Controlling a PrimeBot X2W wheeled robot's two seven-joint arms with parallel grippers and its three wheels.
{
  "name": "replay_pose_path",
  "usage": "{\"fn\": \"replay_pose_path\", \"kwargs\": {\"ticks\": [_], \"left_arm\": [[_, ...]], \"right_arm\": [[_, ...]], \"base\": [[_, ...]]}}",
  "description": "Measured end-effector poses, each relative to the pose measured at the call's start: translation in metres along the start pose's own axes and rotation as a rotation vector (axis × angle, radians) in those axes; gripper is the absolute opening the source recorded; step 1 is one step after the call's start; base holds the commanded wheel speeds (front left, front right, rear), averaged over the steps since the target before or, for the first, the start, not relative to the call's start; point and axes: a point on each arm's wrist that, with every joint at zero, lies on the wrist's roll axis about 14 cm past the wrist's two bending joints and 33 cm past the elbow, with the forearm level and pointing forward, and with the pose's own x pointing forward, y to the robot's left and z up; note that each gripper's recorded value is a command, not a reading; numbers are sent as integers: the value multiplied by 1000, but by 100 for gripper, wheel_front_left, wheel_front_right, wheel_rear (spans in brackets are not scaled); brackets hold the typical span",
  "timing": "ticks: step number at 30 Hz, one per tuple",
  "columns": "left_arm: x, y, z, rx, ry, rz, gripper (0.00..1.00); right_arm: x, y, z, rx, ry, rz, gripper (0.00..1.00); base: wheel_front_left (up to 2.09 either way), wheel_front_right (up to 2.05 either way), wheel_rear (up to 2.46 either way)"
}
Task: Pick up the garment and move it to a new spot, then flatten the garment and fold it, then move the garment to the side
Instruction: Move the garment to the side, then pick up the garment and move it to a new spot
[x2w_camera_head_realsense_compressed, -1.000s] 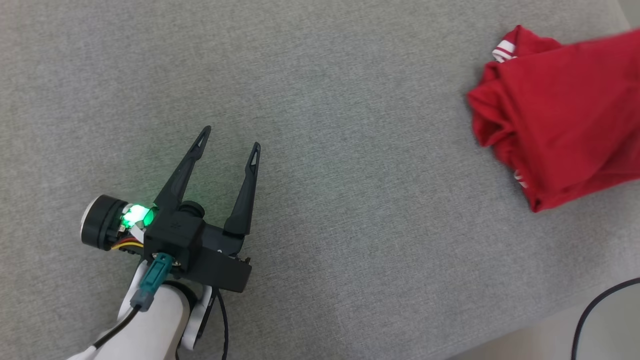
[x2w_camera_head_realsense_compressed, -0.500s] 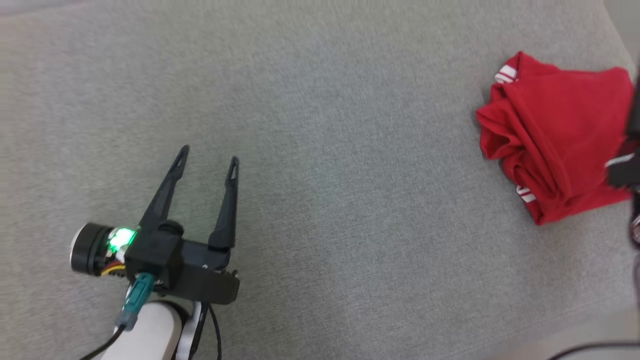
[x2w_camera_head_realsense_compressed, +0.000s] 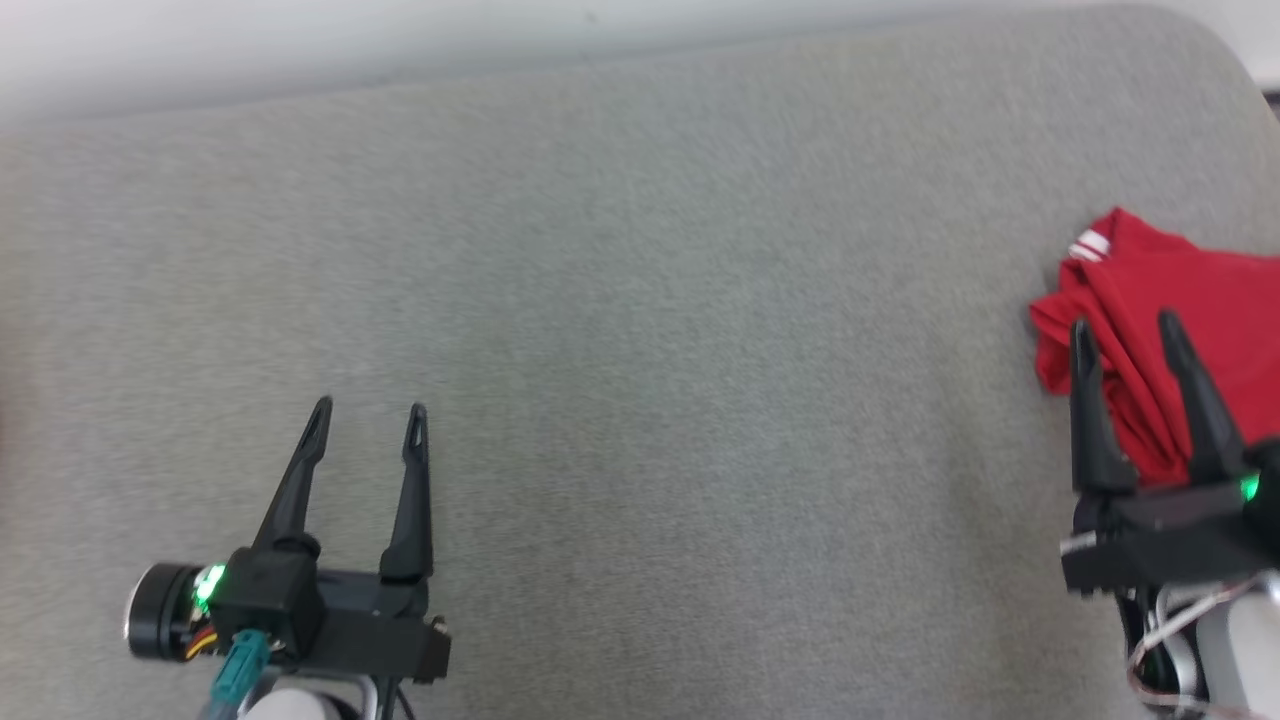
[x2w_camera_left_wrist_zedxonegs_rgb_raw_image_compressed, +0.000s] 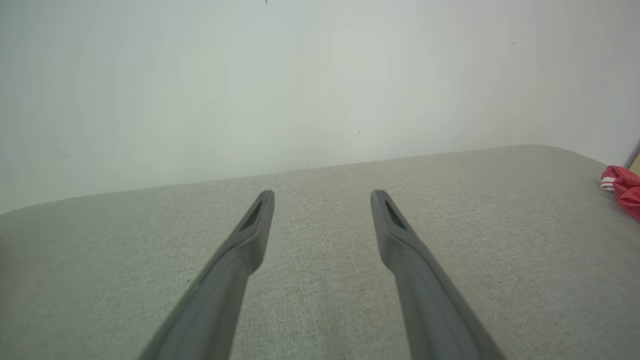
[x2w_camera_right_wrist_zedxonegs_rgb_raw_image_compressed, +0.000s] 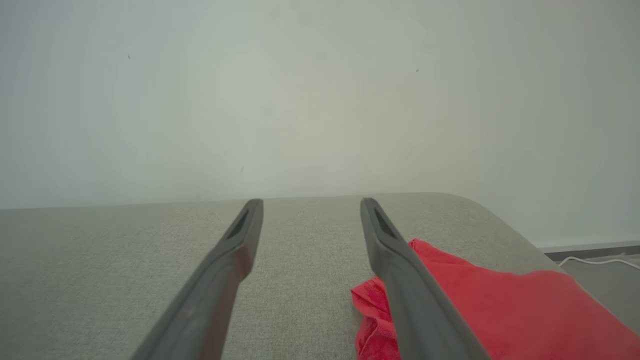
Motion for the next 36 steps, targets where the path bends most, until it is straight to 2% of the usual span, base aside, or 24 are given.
{"fn": "replay_pose_path", "kwargs": {"ticks": [6, 12, 26, 36], "left_arm": [[-27, 27, 21, 32, -17, 72, 100], [-54, 43, 39, 71, -32, 120, 100], [-97, 64, 59, 77, -47, 197, 100], [-103, 67, 64, 68, -58, 209, 100]], "right_arm": [[-22, 26, 0, 44, 33, 21, 100], [-41, 42, 8, 40, 54, 37, 100], [-67, 84, 42, 22, 24, 130, 100], [-74, 81, 50, 26, 12, 107, 100]], "base": [[0, 0, 0], [0, 0, 0], [0, 0, 0], [0, 0, 0]]}}
